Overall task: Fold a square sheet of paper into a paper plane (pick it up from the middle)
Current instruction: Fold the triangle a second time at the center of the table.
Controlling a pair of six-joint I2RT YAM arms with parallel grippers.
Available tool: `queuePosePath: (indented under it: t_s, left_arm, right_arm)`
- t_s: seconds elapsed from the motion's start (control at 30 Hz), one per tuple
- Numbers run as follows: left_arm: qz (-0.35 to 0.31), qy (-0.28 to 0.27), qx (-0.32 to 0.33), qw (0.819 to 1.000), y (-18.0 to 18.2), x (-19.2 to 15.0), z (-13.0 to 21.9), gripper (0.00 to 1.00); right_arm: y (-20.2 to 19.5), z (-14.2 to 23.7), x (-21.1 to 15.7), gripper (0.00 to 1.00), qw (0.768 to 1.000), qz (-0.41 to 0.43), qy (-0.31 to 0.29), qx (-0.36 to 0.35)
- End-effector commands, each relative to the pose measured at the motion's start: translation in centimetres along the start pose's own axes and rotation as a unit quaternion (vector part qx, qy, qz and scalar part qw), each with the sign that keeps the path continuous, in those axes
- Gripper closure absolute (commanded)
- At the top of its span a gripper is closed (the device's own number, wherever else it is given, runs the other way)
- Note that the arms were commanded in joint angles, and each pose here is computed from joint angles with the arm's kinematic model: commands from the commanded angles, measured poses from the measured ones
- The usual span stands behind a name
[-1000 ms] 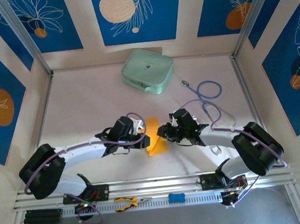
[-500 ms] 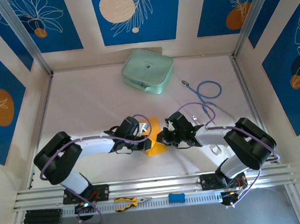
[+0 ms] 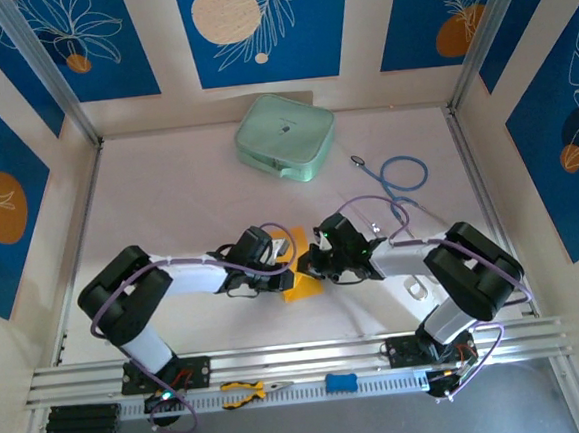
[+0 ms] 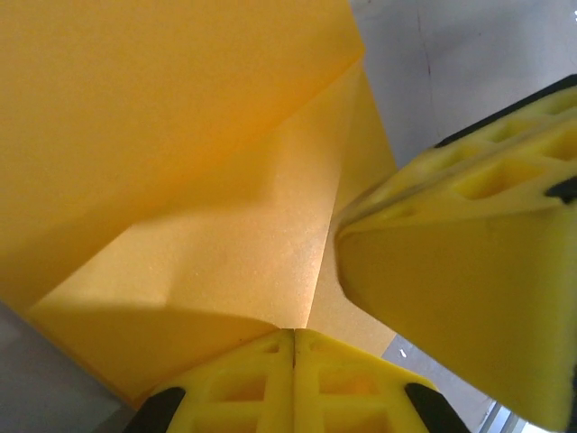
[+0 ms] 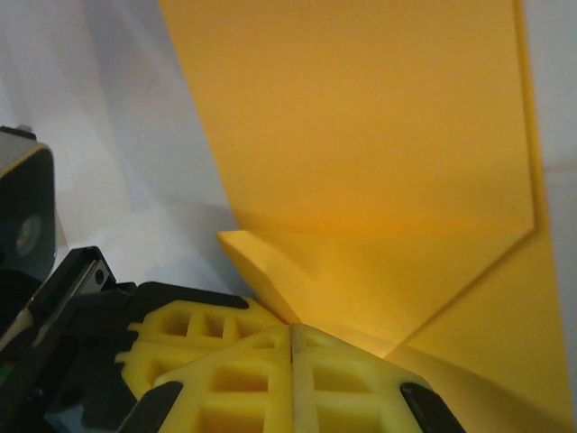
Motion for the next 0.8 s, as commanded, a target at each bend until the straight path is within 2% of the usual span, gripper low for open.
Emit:
queuePosePath:
  t_s: [0.0,0.2,0.37,0.6,0.77]
  left_arm:
    - [-0.001,-0.006,0.002,1.000,0.4,0.2,-0.1,0.96]
    - [-0.003,-0.014,-0.005,1.000,0.0,0.3,0.4,0.95]
    - [-0.008,-0.023,-0.022,0.999,-1.3,0.3,2.1,0.91]
    - [0.016,-0.015,-0.050,0.998,-1.5,-1.3,3.3,0.91]
    - [0.027,0.000,-0.035,0.999,-0.6,-1.8,2.5,0.95]
  right_arm:
    - [0.0,-0.3,0.4,0.97,1.000,-0.011,0.000,-0.005]
    - [-1.7,-1.0,0.8,0.99,0.999,-0.035,0.003,-0.030]
    - [-3.5,-1.5,0.5,1.00,0.997,-0.055,0.006,-0.048]
    - [-3.7,-1.4,0.5,1.00,0.997,-0.055,0.004,-0.058]
    - [-3.2,-1.3,0.7,0.98,0.998,-0.046,0.004,-0.051]
Point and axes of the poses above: each hand's point on the last joint's axis, 136 mm out from that joint toward the fingers, its own z axis back along the fingers, its own y axis along the line the jaws close on, x = y × z, the point moved 6 cm from there along z, back along the fingers
